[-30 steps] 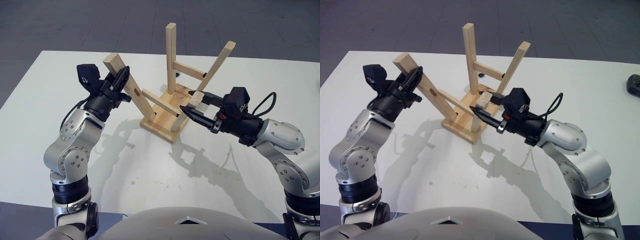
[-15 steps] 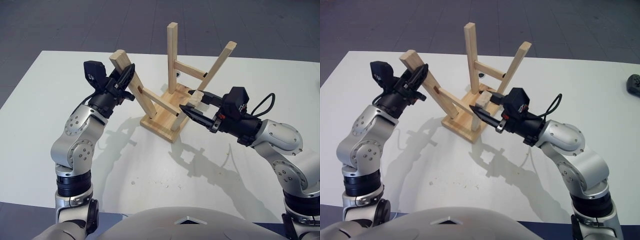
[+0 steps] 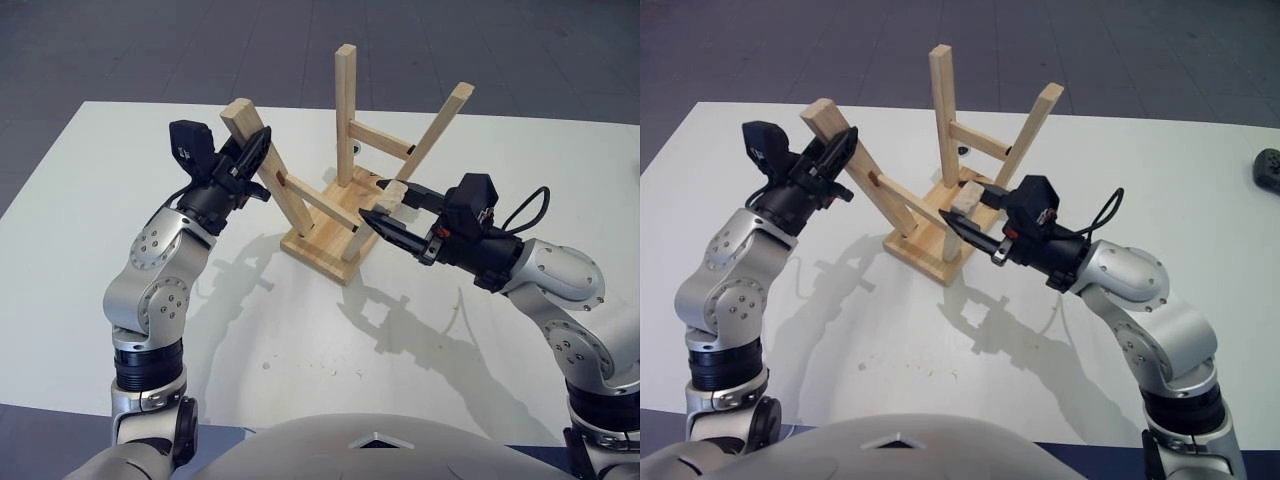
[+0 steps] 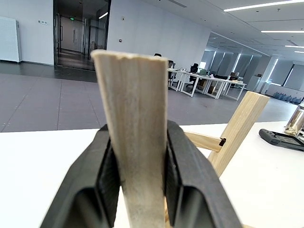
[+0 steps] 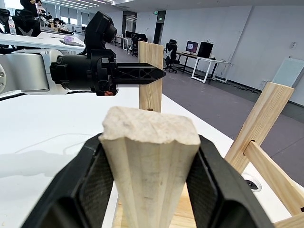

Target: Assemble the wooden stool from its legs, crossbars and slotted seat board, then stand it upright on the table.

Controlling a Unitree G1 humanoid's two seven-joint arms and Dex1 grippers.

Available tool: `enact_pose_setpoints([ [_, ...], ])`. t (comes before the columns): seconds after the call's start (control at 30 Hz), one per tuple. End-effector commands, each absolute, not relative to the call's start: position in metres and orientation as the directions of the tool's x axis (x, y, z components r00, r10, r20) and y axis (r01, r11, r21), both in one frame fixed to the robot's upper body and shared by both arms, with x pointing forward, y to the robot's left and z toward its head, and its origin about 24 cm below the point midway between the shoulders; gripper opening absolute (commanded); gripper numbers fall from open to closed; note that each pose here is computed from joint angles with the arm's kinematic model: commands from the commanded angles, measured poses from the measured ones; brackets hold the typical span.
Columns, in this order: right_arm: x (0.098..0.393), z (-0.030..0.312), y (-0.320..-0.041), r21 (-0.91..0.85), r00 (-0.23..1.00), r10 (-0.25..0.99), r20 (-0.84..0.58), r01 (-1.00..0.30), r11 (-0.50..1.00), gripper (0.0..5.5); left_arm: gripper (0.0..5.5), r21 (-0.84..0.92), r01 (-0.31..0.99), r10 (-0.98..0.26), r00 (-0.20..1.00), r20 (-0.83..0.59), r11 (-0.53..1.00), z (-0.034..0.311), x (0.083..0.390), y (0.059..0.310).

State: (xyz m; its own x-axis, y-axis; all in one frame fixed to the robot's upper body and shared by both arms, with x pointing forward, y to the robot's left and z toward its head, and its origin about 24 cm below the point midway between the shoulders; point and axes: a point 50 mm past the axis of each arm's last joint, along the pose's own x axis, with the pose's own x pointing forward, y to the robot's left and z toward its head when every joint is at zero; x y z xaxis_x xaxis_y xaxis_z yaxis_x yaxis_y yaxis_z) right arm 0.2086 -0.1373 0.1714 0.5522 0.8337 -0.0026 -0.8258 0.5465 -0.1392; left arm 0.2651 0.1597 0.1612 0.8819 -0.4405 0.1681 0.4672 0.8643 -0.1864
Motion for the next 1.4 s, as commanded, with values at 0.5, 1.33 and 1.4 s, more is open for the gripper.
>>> enact_pose_setpoints([
  [0.5,0.21,0.147,-0.148,-0.075,0.55,0.83,-0.089,-0.835,0.545,2.07,1.03,-0.125,0.479,-0.465,0.876,0.124,0.869,0.156,0.272,0.168],
  [1.33,0.217,0.147,-0.146,-0.102,0.514,0.829,-0.222,-0.858,0.504,2.07,1.03,-0.121,0.462,-0.45,0.886,0.112,0.879,0.152,0.268,0.165],
  [1.4,0.217,0.146,-0.147,-0.095,0.516,0.828,-0.22,-0.856,0.508,2.07,1.03,-0.129,0.463,-0.451,0.885,0.112,0.877,0.151,0.265,0.165],
])
